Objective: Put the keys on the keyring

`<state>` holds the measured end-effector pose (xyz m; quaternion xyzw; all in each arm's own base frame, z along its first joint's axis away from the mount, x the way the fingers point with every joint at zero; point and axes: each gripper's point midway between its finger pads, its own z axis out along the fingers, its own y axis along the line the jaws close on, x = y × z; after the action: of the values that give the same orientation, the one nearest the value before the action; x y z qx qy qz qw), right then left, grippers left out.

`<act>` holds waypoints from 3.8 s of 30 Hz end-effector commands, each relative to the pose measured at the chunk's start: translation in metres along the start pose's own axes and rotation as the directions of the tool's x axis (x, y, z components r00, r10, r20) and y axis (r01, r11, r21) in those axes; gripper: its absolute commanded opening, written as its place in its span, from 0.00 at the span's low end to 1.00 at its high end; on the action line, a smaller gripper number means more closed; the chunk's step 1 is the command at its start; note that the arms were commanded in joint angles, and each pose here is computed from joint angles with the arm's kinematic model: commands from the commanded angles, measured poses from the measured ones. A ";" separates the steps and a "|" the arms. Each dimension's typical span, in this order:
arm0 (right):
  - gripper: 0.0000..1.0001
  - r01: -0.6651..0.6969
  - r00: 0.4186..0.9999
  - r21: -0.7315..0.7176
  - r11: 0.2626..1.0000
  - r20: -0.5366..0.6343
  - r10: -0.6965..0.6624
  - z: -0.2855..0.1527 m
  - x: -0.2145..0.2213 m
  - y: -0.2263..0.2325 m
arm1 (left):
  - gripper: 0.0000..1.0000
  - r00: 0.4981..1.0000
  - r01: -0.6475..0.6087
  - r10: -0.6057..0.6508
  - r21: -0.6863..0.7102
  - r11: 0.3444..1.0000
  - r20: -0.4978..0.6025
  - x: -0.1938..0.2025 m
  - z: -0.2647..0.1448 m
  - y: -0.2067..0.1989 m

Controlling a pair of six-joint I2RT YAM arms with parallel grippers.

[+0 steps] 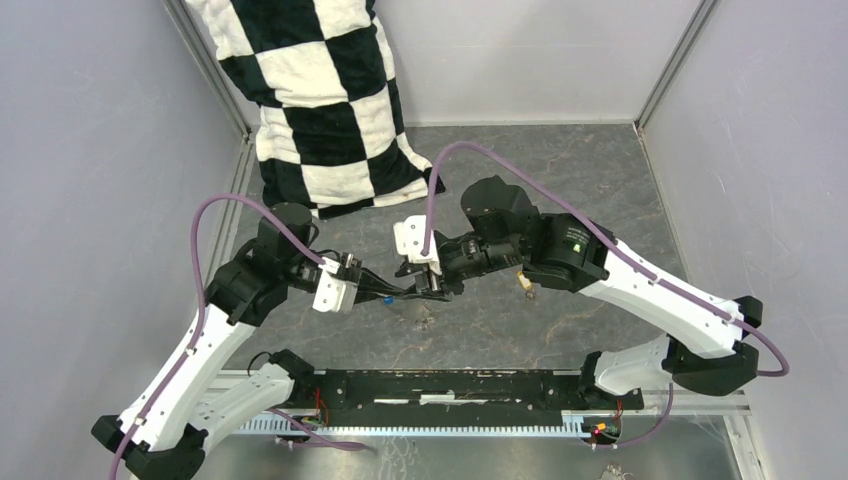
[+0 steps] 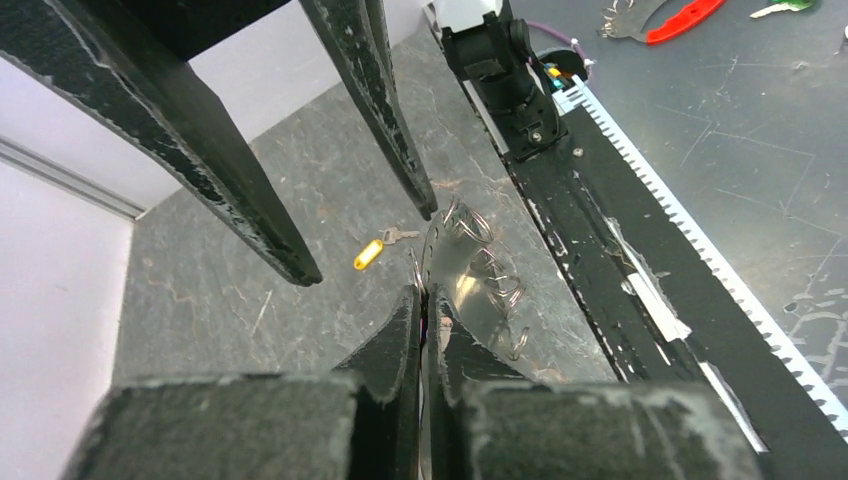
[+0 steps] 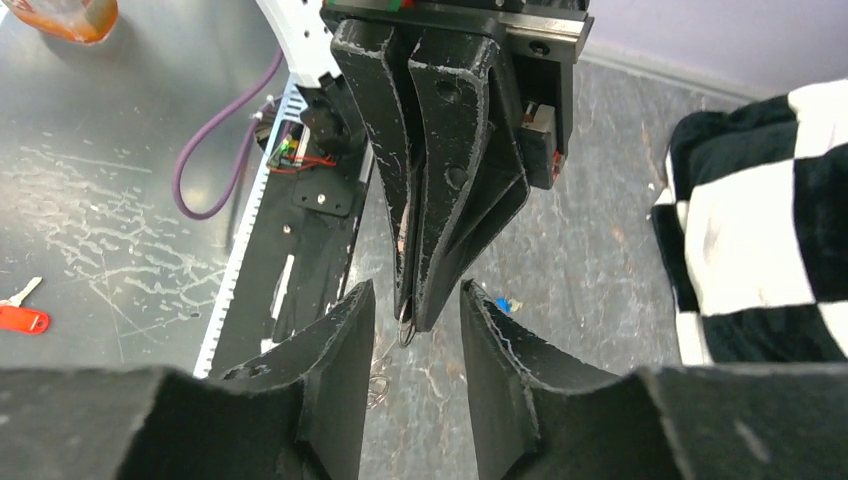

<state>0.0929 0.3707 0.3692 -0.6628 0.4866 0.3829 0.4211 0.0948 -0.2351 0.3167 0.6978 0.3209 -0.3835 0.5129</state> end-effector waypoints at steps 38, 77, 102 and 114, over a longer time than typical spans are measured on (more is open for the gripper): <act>0.00 -0.138 0.962 0.304 0.943 0.267 0.055 -0.010 0.003 -0.023 | 0.74 0.998 -0.004 -0.015 -0.337 0.942 -0.054 -0.013 -0.030 0.020; 0.01 -0.267 0.807 0.136 0.954 0.572 0.145 0.002 0.008 0.008 | 0.51 0.899 0.437 -0.431 -0.214 0.874 0.078 -0.006 -0.007 0.009; 0.01 -0.217 0.854 0.104 0.971 0.501 0.137 0.010 0.016 0.016 | 0.48 0.942 0.321 -0.333 -0.182 0.929 -0.038 -0.005 -0.014 0.001; 0.01 -0.199 0.861 0.032 0.979 0.483 0.159 0.018 0.018 0.027 | 0.52 0.936 0.328 -0.347 -0.206 0.922 -0.062 0.005 -0.015 0.004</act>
<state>0.0763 0.3743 0.3256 -0.4733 0.4643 0.5381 0.5205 0.0956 -0.2205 0.2979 0.5838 0.5277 -0.4250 0.4474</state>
